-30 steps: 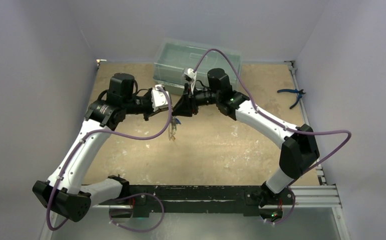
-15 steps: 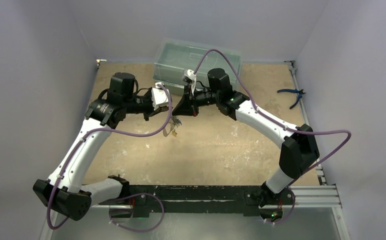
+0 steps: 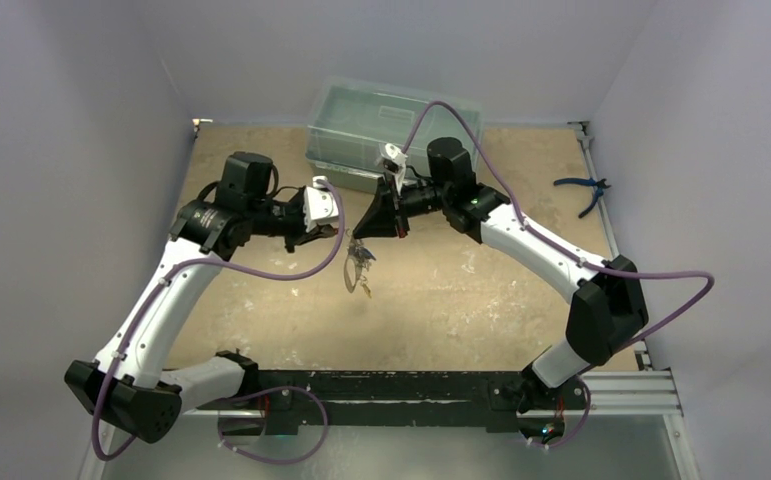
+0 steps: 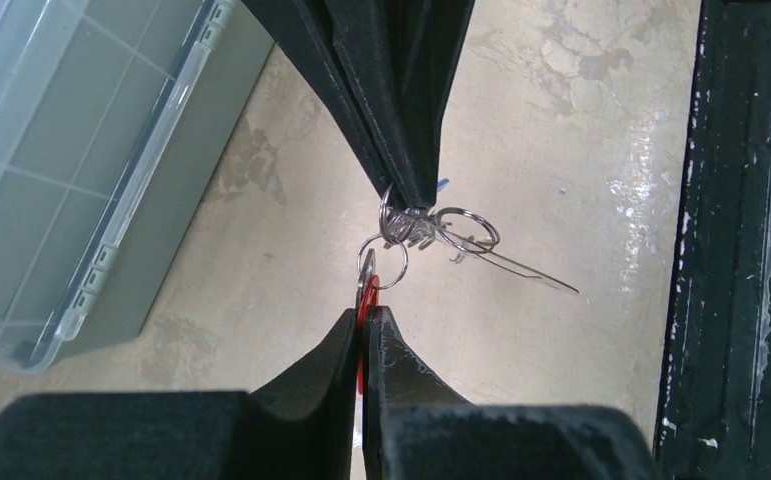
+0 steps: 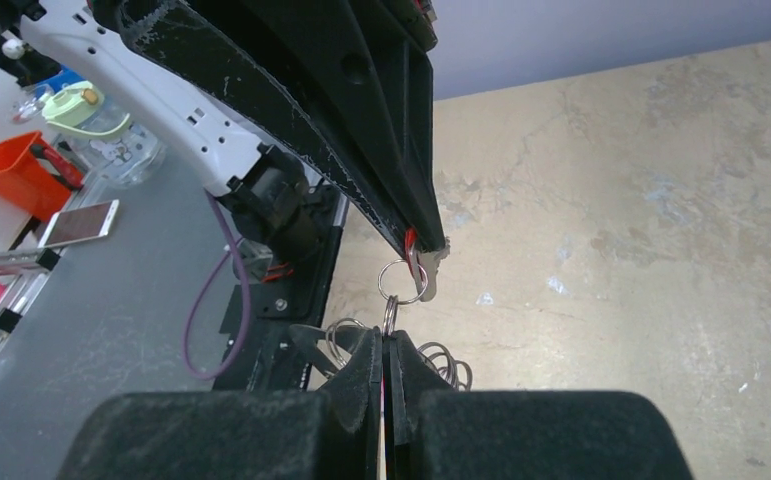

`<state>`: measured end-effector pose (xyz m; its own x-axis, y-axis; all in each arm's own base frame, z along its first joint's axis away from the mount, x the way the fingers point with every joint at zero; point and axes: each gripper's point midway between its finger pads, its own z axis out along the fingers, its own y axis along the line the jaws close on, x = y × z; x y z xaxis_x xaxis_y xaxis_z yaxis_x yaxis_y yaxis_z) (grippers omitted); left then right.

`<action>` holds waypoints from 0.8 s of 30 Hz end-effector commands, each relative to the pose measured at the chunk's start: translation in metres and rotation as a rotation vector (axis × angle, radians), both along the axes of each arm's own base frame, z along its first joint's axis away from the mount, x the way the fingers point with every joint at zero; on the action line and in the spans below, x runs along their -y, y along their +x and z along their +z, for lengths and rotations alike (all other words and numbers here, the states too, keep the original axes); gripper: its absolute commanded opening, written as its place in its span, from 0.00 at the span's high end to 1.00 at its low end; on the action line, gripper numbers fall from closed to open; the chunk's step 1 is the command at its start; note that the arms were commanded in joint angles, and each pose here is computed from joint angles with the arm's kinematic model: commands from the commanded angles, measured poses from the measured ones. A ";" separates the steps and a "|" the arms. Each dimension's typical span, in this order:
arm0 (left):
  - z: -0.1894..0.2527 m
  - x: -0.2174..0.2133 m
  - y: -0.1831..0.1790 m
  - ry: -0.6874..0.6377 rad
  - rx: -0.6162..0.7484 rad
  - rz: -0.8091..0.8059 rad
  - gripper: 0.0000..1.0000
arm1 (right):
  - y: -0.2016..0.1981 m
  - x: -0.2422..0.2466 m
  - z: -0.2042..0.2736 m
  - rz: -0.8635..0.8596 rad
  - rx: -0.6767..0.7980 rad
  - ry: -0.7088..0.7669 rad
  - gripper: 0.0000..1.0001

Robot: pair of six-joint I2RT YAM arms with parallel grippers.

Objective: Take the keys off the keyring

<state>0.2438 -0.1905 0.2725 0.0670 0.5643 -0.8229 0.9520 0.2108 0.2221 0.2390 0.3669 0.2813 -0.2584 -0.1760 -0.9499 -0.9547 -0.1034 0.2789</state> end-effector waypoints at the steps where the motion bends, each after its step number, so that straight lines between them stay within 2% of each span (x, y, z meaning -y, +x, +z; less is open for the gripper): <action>1: -0.001 -0.003 -0.007 0.012 0.033 -0.036 1.00 | -0.018 0.008 0.023 0.086 0.043 0.059 1.00; 13: 0.001 -0.001 -0.011 0.009 0.163 -0.127 1.00 | -0.030 0.010 0.032 0.151 -0.008 0.080 1.00; 24: 0.005 0.006 -0.008 -0.024 0.177 -0.143 1.00 | -0.051 0.017 0.026 0.247 -0.019 0.065 1.00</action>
